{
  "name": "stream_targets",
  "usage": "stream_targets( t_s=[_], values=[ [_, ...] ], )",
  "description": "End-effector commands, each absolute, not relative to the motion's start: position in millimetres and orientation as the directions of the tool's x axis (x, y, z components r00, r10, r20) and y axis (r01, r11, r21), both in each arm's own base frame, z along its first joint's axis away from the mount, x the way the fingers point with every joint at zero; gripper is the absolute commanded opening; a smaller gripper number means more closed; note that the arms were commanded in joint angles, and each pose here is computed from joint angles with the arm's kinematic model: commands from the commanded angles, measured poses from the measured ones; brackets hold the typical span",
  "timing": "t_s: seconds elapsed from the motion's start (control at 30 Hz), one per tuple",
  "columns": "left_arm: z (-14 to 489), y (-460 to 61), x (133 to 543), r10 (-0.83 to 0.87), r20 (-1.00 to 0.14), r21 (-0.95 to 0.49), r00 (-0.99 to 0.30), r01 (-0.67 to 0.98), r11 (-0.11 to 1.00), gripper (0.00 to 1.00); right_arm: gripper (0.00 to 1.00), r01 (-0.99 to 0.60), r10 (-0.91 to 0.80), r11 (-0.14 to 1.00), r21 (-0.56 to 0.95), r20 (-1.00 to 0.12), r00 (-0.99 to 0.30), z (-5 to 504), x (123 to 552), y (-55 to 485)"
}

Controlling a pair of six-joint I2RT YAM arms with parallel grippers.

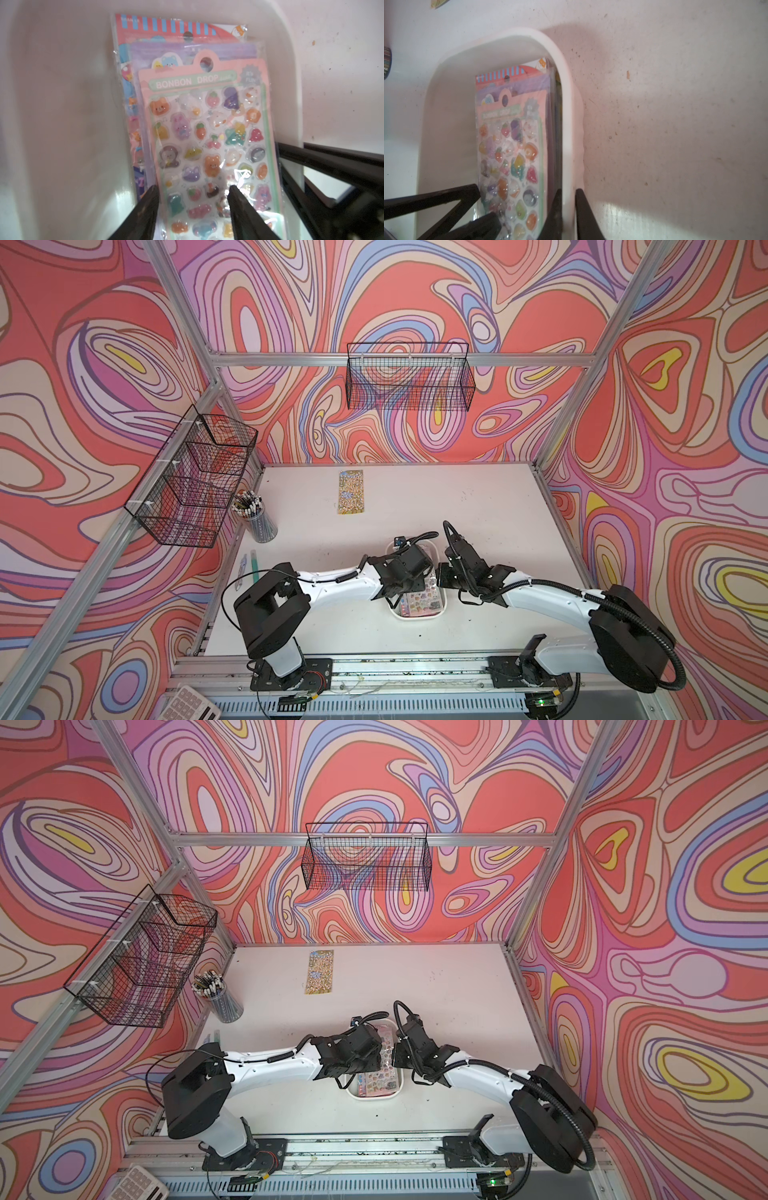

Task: Take the stickers out of the storage box
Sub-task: Pick up the sticker from the storage box.

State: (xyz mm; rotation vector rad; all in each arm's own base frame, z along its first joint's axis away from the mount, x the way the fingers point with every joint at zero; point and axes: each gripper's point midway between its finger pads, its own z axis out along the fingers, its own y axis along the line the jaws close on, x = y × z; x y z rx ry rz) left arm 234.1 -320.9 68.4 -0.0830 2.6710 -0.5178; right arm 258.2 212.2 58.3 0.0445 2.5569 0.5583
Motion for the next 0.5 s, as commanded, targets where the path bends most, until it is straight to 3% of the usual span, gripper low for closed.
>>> stream_targets(
  t_s=[0.0, 0.47],
  values=[
    [76.3, -315.9, 230.0, -0.154, -0.389, -0.373, -0.908, 0.002, 0.928, 0.61, 0.12, -0.069, 0.154, 0.908, 0.413, -0.483, -0.862, 59.5, 257.4, 213.6],
    [57.7, -319.5, 223.6, -0.201, -0.322, -0.437, -0.925, -0.043, 0.899, 0.66, 0.12, -0.065, 0.156, 0.909, 0.412, -0.480, -0.863, 59.3, 256.5, 212.7]
  ],
)
